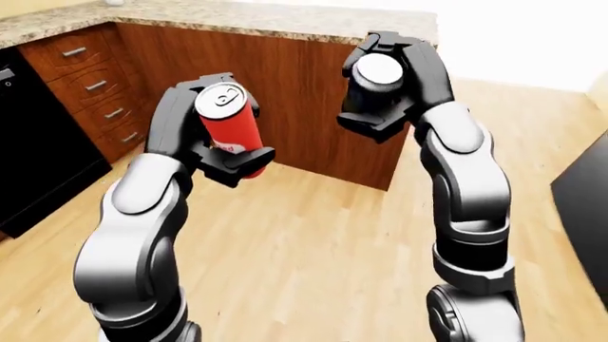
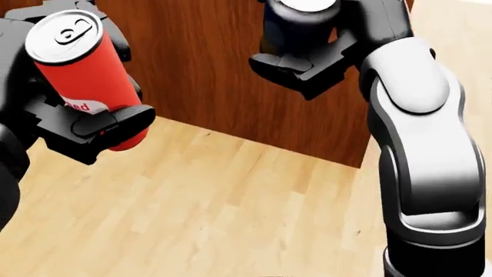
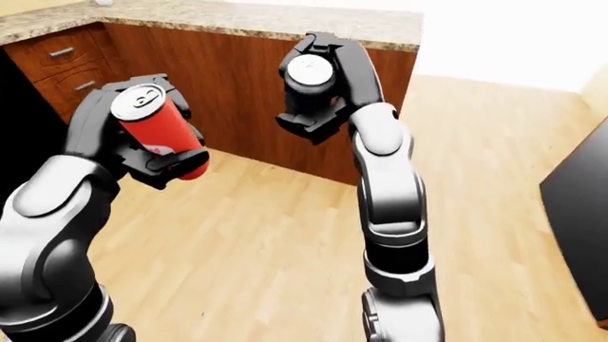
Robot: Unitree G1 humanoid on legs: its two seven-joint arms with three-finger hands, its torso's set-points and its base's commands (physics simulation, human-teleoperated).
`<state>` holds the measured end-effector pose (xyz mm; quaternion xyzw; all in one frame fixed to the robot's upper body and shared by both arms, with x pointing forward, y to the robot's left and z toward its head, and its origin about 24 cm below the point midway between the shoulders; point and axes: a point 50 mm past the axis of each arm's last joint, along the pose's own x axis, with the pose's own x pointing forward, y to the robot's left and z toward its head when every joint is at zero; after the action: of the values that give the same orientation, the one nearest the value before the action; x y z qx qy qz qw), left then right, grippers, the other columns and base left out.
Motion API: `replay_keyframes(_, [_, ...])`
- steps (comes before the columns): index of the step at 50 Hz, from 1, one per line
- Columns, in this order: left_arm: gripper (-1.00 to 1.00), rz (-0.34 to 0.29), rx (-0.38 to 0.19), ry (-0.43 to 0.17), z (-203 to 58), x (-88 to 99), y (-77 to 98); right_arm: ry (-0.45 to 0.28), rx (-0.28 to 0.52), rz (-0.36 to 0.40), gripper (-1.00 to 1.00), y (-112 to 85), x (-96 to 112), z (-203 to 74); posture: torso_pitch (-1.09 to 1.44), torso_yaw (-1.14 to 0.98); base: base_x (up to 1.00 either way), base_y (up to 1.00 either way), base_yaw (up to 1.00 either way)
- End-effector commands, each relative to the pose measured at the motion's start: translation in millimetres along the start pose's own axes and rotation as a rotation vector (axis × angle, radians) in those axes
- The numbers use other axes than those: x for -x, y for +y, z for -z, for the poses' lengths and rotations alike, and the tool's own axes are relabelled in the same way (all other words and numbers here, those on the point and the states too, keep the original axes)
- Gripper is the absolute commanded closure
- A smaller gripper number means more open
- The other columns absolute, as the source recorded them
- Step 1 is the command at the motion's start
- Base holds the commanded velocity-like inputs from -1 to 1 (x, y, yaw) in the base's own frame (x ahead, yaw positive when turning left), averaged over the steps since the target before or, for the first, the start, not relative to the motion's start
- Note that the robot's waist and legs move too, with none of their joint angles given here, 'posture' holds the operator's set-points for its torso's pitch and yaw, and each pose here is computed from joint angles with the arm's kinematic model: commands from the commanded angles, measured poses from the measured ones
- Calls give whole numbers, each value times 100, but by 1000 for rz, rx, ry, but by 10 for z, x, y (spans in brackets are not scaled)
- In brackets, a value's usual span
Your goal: Move the drinks to the dining counter.
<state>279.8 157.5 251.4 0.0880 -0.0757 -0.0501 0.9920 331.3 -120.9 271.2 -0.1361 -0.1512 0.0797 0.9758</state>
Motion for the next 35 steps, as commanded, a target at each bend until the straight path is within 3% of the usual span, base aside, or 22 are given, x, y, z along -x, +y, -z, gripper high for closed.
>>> replay_keyframes(1, [100, -21, -13, -105, -170, 37, 27, -89, 13, 9, 100, -15, 11, -179, 0, 0, 34, 100, 0])
replay_keyframes(14, [100, -16, -16, -103, -166, 15, 6, -84, -2, 13, 100, -39, 10, -153, 0, 0, 41, 96, 0])
replay_keyframes(15, [100, -16, -17, -103, -165, 13, 8, -87, -33, 22, 100, -57, 7, -159, 0, 0, 0, 0, 0])
replay_keyframes(18, [100, -15, -19, -101, -162, 3, 4, -39, -10, 48, 100, -77, -12, -93, 0, 0, 0, 0, 0])
replay_keyframes(22, [100, -13, -25, -105, -195, -14, 1, -36, -12, 51, 100, -97, -23, -96, 0, 0, 9, 0, 0])
replay_keyframes(35, [100, -12, -28, -109, -231, -17, 5, -26, -40, 56, 100, -122, -10, -101, 0, 0, 82, -9, -8])
